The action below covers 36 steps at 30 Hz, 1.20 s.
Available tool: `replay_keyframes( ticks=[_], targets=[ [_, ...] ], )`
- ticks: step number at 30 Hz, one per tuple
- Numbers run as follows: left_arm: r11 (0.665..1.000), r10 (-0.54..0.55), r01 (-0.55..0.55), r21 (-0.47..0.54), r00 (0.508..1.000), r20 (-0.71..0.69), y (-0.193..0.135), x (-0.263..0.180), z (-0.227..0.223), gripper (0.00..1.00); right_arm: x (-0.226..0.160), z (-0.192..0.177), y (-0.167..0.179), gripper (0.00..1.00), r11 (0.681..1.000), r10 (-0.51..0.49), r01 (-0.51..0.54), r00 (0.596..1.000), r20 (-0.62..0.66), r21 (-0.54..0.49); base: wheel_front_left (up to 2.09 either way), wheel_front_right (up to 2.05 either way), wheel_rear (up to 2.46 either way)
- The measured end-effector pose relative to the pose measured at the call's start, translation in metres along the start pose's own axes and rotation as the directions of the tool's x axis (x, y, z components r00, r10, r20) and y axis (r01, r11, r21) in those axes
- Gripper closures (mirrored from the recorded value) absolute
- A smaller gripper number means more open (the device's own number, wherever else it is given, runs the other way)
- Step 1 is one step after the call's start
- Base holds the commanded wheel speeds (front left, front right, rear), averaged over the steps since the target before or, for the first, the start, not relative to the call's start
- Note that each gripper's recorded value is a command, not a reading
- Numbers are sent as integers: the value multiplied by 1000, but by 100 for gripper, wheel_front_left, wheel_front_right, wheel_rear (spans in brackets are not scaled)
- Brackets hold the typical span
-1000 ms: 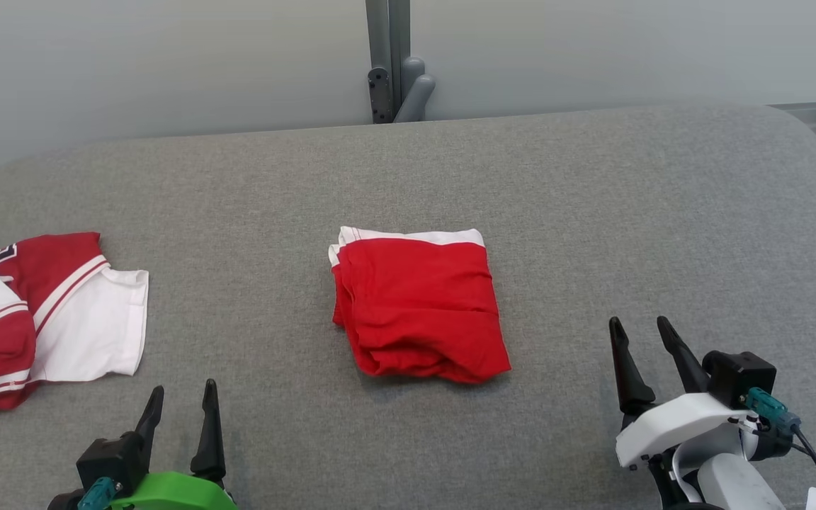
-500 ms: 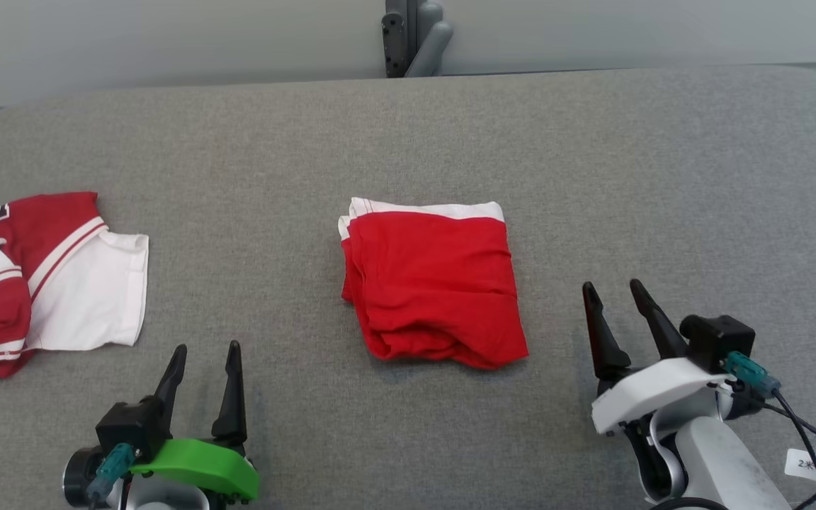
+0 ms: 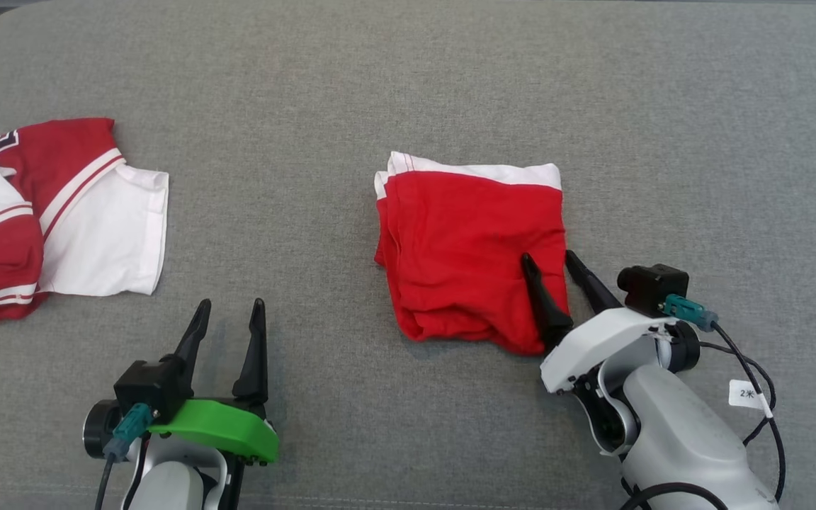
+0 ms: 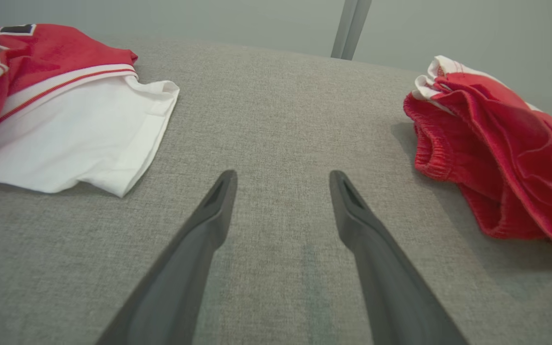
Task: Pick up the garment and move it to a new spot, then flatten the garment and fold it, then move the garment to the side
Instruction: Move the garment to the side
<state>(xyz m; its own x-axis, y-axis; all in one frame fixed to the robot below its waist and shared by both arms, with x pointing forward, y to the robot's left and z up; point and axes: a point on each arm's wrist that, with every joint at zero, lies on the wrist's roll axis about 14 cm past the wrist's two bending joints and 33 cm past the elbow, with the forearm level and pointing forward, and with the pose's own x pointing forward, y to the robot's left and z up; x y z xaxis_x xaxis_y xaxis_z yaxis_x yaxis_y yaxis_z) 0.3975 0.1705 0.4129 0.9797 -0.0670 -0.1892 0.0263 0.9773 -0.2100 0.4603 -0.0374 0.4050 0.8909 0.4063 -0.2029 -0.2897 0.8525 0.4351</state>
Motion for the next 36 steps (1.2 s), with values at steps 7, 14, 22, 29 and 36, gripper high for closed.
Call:
replay_keyframes(
  ticks=[7, 14, 22, 29, 36],
  targets=[
    [999, 34, -34, 2, 999, -5, 12, -3, -2, 0, 17, -12, 7, 100, 999, 27, -26, 998, -53, 25, 0, 0, 0],
    [1000, 11, -11, 4, 1000, 5, 3, -2, 2, 0, 6, 5, -7, 100, 1000, -20, 20, 1000, -6, 24, 0, 0, 0],
    [996, -85, 85, 25, 996, 3, -28, 6, 1, 0, -34, 22, -46, 100, 988, -150, 148, 987, 57, 36, 0, 0, 0],
    [974, -225, 225, 22, 974, -15, -77, 18, -5, 0, -91, 30, -86, 100, 955, -295, 292, 950, 100, 41, 0, 0, 0],
    [922, -386, 386, 21, 922, -25, -139, 29, -9, 0, -143, 45, -114, 100, 913, -408, 404, 898, 164, 58, 0, 0, 0]
  ],
)
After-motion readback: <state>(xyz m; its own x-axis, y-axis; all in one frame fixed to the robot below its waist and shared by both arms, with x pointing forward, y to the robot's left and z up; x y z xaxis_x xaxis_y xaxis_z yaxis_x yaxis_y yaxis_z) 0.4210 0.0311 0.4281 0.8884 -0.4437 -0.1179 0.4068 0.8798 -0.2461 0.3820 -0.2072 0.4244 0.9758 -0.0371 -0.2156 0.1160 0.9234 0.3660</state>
